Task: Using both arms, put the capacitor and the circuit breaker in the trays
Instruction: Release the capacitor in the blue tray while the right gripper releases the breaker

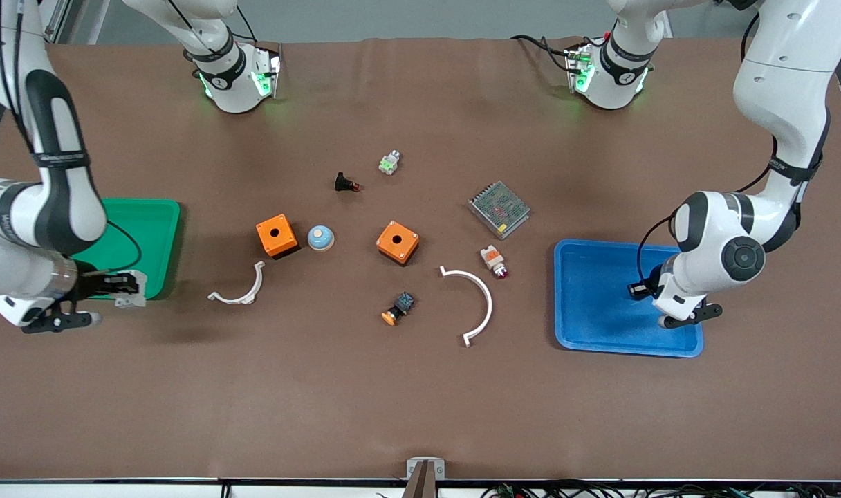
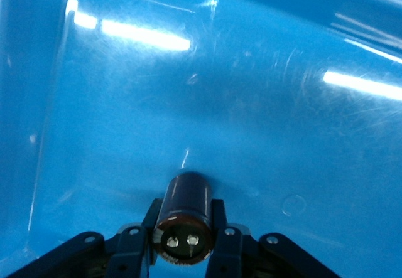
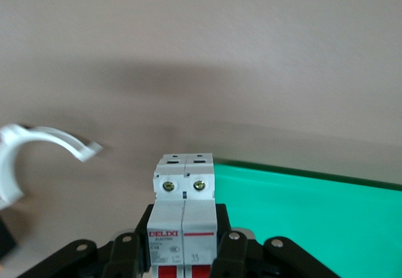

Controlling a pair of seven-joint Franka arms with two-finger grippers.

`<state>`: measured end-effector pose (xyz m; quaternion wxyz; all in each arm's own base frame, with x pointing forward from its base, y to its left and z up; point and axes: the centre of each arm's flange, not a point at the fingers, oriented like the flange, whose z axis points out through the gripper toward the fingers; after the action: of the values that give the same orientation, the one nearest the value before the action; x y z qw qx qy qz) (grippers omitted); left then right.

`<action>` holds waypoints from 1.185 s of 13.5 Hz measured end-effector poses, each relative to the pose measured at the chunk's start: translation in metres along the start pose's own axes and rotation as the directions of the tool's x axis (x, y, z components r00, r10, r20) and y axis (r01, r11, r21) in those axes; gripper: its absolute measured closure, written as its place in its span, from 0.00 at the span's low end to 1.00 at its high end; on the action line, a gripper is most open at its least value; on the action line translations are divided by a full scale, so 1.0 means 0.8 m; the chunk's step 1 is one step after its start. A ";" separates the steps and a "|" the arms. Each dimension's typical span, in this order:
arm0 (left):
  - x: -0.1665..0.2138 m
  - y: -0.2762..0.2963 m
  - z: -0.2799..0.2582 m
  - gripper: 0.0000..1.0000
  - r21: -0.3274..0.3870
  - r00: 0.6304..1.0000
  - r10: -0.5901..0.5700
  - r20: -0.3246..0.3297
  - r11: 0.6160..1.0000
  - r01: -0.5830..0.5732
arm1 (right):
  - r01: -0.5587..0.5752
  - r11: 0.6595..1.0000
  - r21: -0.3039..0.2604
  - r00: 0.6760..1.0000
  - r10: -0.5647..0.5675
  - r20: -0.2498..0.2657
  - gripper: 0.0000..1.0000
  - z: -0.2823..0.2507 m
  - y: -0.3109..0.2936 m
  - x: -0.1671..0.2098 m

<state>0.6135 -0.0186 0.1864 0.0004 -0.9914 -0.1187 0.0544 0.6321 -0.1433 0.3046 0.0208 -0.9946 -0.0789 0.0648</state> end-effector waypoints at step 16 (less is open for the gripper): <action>-0.011 0.052 -0.393 0.00 0.078 0.986 0.098 -0.134 0.993 -0.089 | 0.171 0.985 0.020 0.985 -0.171 -0.011 0.40 0.097 0.087 -0.089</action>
<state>0.6488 -0.0577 0.4994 0.0415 -0.9967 -0.0698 -0.0097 0.5626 -0.2213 0.2335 0.0370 -0.9841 -0.1633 0.0591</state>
